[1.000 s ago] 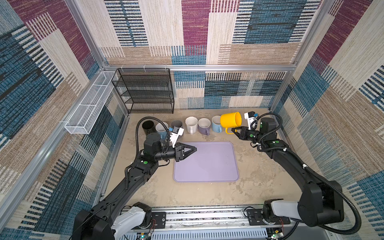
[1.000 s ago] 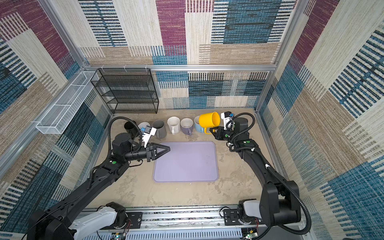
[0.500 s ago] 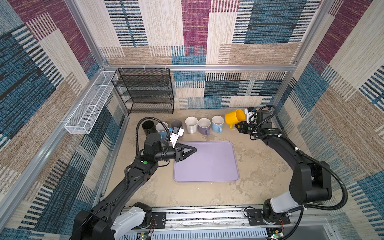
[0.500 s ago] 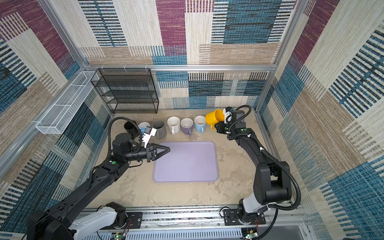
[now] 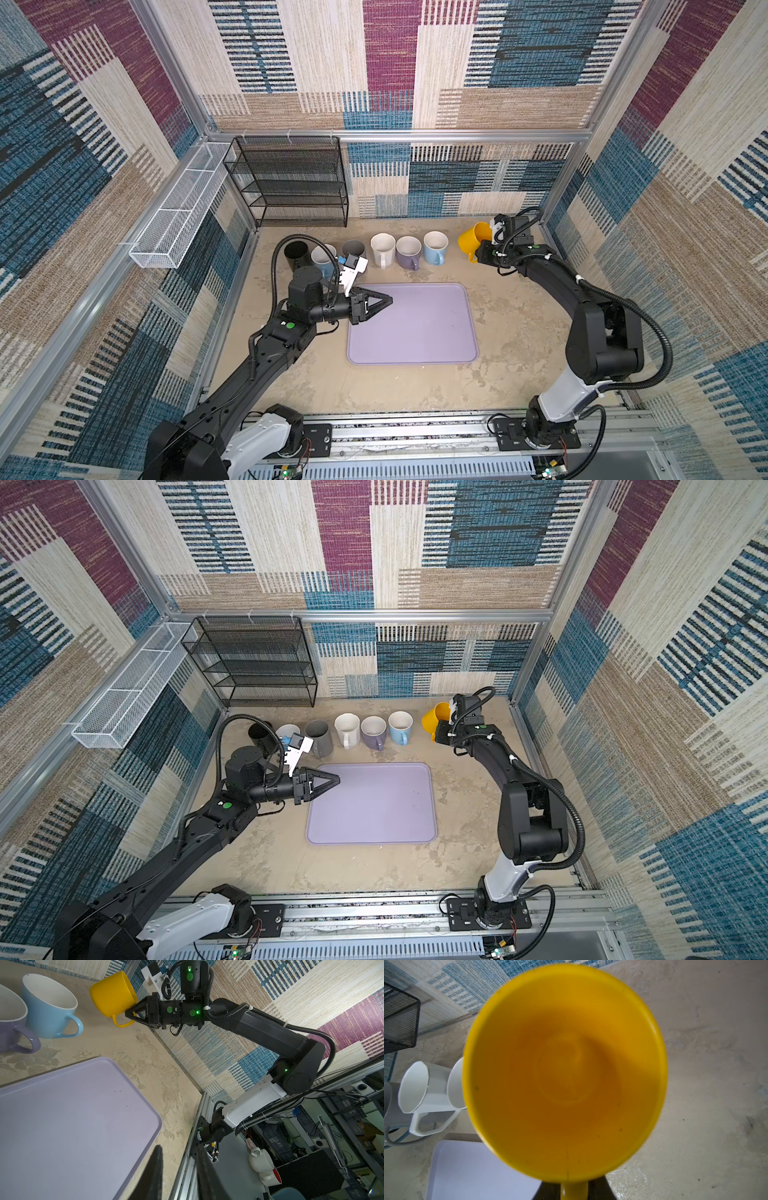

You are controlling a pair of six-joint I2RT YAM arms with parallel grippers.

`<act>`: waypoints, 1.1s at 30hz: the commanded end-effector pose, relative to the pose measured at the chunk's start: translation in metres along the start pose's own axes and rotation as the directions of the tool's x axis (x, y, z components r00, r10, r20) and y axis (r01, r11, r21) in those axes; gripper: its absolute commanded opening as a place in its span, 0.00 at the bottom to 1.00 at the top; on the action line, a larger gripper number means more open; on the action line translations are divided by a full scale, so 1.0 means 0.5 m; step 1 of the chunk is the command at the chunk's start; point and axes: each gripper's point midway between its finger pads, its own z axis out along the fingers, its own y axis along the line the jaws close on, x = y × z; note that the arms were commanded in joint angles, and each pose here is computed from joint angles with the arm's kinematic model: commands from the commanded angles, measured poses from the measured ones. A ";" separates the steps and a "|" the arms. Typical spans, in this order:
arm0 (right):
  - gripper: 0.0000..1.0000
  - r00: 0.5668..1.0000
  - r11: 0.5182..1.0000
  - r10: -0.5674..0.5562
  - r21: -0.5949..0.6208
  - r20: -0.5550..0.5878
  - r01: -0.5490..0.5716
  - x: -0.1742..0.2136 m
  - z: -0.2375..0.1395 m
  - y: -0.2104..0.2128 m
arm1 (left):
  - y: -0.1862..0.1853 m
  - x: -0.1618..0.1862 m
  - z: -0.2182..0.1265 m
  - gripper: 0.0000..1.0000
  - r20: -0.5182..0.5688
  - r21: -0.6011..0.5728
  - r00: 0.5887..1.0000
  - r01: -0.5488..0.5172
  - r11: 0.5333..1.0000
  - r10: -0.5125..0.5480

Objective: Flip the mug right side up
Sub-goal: 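Carry the yellow mug with the right gripper toward the light-blue mug, then lower the yellow mug upright onto the table beside the light-blue mug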

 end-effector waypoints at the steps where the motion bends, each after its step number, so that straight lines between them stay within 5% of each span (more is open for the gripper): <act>1: 0.00 0.999 0.999 -0.010 0.046 0.043 0.008 -0.032 0.006 -0.011 | -0.007 -0.007 -0.001 0.25 0.004 0.011 0.999 -0.037 0.999 0.037; 33: 0.00 0.976 0.950 -0.131 0.261 -0.171 0.174 -0.023 0.157 -0.003 | -0.001 -0.010 0.007 0.25 -0.021 0.006 0.999 -0.029 1.000 0.030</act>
